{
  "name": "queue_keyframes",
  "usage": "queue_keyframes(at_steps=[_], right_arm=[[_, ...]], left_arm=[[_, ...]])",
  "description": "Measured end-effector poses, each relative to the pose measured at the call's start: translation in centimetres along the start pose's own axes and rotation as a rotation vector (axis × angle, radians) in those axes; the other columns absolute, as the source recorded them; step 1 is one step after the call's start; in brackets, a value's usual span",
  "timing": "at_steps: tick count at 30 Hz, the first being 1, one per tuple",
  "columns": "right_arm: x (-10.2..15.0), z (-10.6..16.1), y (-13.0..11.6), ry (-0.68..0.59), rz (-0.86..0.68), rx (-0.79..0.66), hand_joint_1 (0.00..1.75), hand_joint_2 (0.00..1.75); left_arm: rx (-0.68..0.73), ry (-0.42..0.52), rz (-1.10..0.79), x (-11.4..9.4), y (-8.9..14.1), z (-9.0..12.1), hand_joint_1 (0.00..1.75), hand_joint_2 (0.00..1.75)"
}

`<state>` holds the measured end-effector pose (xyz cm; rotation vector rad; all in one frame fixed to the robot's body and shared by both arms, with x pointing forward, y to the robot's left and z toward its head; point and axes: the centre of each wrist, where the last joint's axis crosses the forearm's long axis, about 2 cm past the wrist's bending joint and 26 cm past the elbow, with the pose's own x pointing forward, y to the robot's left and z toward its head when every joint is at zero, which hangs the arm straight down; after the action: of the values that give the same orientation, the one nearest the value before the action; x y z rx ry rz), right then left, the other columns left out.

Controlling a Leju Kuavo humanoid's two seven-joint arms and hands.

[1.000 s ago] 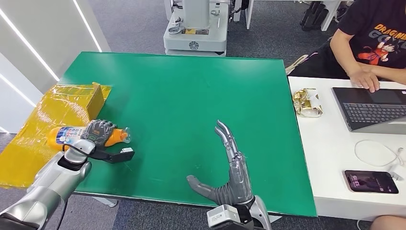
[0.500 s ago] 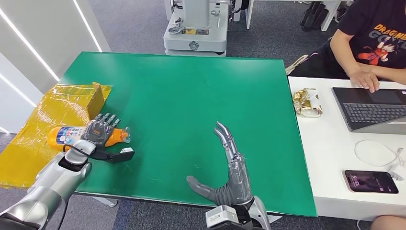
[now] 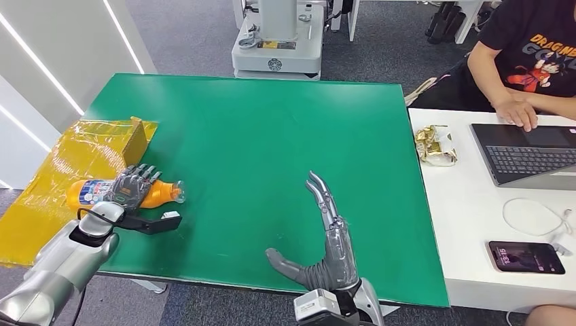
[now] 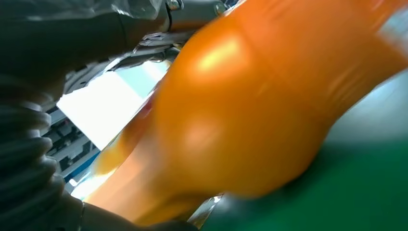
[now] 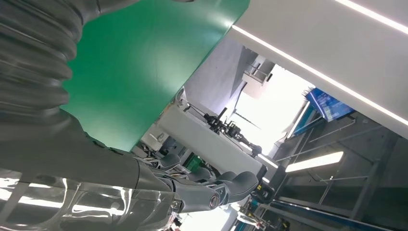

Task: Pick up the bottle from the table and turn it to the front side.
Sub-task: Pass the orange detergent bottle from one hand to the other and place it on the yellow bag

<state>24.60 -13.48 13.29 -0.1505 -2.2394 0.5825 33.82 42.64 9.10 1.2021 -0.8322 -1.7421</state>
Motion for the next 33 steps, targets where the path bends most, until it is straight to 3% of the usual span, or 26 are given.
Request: queue_keyframes(at_steps=[7,14,19,25,29,33], right_arm=[[0.2,0.3,-0.1,-0.004,0.001,0.005,0.00,1.75],[0.6,1.0,-0.6,-0.010,0.003,0.016,0.00,1.75],[0.5,1.0,-0.9,-0.016,-0.007,0.020,0.00,1.75],[0.4,1.0,-0.9,-0.020,-0.016,0.023,0.00,1.75],[0.5,1.0,-1.0,-0.025,-0.019,0.028,0.00,1.75],[0.8,1.2,-1.0,-0.032,-0.023,0.030,0.00,1.75]], left_arm=[[0.097,-0.035,0.076,0.1,-1.0,2.3,0.00,1.75],[0.333,-0.135,0.165,0.9,-2.2,7.5,0.00,1.75],[0.507,-0.182,0.220,1.6,-1.4,9.8,0.00,1.75],[0.623,-0.211,0.268,2.5,-0.2,11.1,0.00,1.75],[0.763,-0.289,0.443,3.6,1.0,11.3,0.00,1.75],[0.890,-0.342,0.778,5.3,2.4,11.0,0.00,1.75]])
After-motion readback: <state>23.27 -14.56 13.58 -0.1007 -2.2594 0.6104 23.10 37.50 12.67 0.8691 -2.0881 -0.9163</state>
